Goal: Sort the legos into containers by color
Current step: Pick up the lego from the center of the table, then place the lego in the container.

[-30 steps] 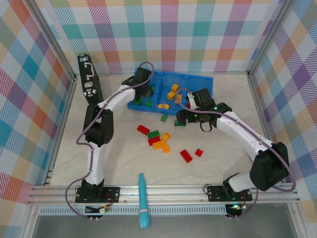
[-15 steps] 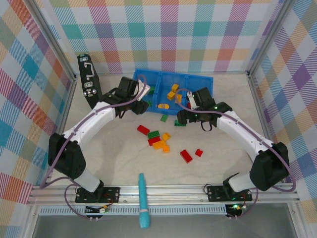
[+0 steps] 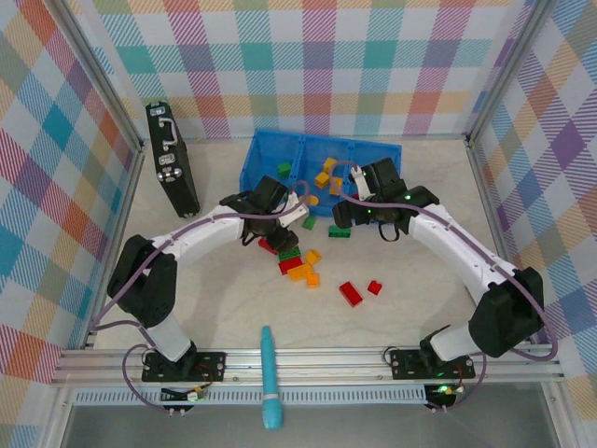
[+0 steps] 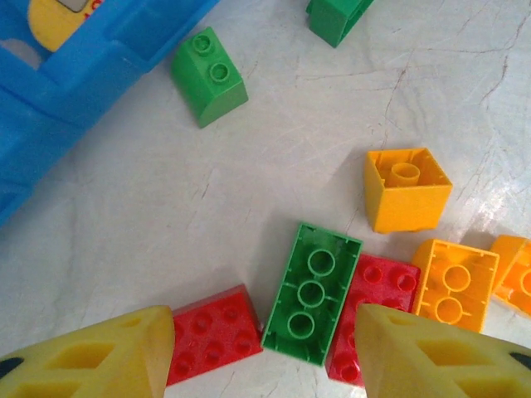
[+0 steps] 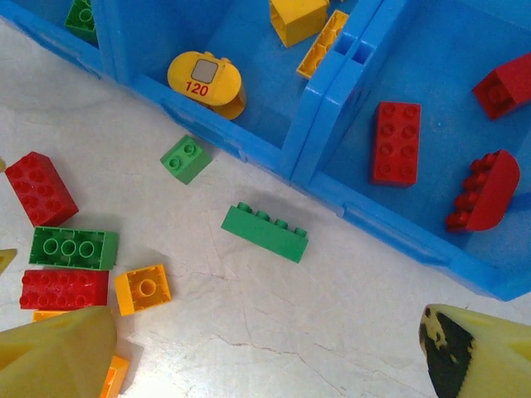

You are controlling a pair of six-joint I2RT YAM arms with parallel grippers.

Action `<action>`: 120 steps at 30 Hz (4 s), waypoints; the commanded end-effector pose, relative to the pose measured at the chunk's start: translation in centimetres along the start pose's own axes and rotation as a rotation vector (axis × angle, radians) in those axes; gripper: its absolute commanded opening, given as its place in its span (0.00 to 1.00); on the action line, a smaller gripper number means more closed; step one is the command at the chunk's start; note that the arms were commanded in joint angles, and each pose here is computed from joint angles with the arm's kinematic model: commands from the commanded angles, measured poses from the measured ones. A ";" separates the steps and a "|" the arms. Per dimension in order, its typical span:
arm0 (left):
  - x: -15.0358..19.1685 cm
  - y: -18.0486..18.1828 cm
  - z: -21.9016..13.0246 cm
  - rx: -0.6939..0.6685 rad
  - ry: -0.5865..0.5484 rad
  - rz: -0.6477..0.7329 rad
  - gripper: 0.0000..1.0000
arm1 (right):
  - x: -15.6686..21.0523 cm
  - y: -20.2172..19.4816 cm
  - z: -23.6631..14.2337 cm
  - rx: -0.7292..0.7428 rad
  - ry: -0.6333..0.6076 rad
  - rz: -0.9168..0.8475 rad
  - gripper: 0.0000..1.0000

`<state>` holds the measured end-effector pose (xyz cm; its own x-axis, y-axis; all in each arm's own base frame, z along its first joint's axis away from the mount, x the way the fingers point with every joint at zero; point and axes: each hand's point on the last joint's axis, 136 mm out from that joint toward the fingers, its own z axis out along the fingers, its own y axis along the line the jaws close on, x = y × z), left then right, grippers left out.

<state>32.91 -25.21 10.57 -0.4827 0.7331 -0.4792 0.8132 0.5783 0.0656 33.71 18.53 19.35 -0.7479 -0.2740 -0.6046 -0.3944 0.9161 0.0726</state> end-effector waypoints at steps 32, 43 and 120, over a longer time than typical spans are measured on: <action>1.0 -1.6 7.8 0.012 0.138 -0.001 0.50 | 1.3 -0.7 0.1 0.027 0.037 -0.026 0.94; 4.0 -2.2 8.0 0.023 0.240 -0.027 0.33 | 1.4 -0.8 0.0 0.036 0.045 -0.043 0.94; -15.5 20.9 -4.6 -0.285 -0.541 -0.558 0.53 | 5.3 0.0 15.4 0.168 0.281 0.304 0.94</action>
<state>56.84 -23.14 16.67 -0.5946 0.1416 -0.7914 0.3318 0.9399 -0.0811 37.32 21.04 4.29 -0.9415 -0.0212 -0.3363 -0.0517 0.9953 0.0819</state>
